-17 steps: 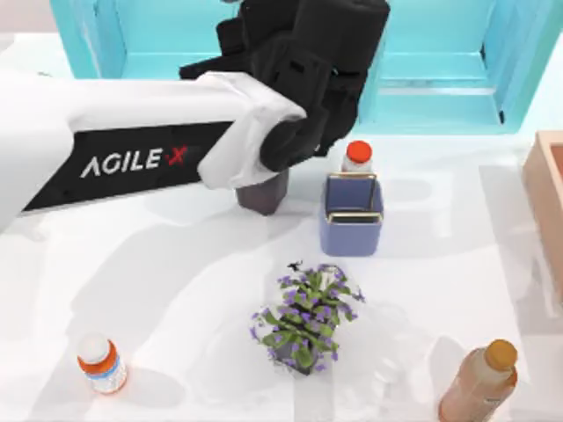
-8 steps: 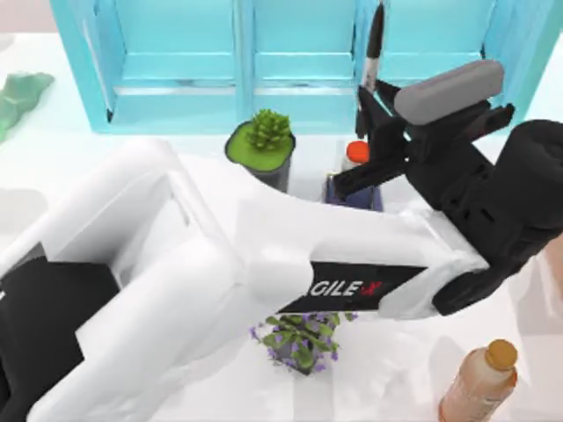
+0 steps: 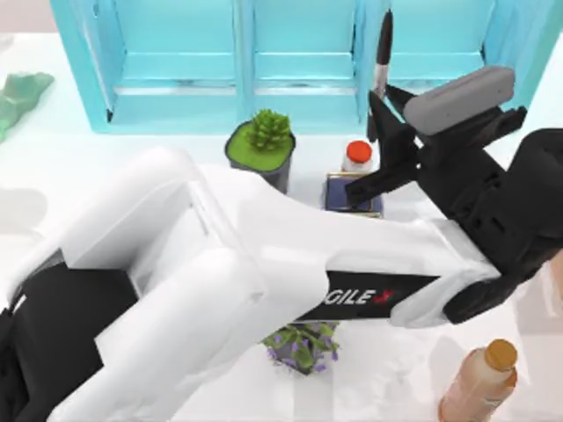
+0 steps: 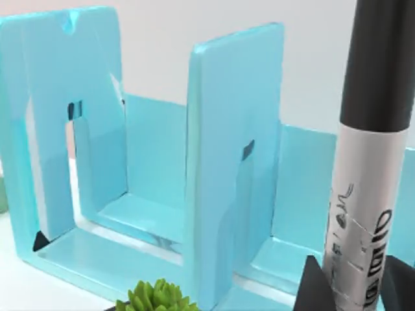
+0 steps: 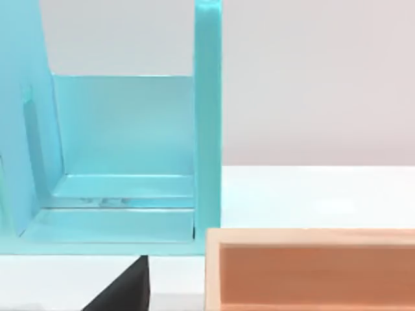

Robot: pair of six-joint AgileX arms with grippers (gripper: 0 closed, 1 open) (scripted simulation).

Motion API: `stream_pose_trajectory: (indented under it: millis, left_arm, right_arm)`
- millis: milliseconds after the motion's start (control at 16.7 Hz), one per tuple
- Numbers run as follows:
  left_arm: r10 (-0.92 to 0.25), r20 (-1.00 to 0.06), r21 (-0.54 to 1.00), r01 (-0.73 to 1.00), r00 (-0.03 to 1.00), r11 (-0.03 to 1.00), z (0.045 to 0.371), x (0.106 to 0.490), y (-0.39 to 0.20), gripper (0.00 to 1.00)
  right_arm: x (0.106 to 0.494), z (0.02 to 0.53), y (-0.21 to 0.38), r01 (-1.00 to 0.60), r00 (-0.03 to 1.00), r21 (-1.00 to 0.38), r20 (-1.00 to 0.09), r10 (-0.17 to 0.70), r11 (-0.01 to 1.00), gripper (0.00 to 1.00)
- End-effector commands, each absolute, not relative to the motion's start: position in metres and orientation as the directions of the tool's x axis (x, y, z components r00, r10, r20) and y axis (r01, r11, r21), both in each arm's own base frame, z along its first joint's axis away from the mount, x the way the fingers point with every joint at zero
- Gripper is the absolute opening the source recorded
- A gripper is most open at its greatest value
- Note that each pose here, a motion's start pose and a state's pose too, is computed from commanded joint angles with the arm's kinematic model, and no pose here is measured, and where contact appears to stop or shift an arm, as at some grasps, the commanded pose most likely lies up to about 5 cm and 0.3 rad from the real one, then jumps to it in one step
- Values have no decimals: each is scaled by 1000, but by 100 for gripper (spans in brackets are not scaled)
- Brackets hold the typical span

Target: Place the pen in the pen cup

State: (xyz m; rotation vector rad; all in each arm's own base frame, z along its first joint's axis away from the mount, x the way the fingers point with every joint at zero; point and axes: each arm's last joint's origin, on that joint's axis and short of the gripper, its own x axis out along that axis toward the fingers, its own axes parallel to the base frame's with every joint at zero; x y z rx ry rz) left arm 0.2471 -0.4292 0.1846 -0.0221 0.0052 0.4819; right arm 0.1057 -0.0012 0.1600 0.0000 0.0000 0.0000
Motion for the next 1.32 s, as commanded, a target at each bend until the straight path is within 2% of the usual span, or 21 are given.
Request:
stream_pose_trajectory:
  millis: [540, 1320]
  left_arm:
    - [466, -9, 2, -466, 885, 885, 184, 248, -426, 0]
    - [466, -9, 2, -466, 885, 885, 184, 248, -426, 98]
  right_arm:
    - [106, 160, -1, 0, 1000, 0, 0, 0, 1000, 100]
    - [106, 160, -1, 0, 1000, 0, 0, 0, 1000, 100]
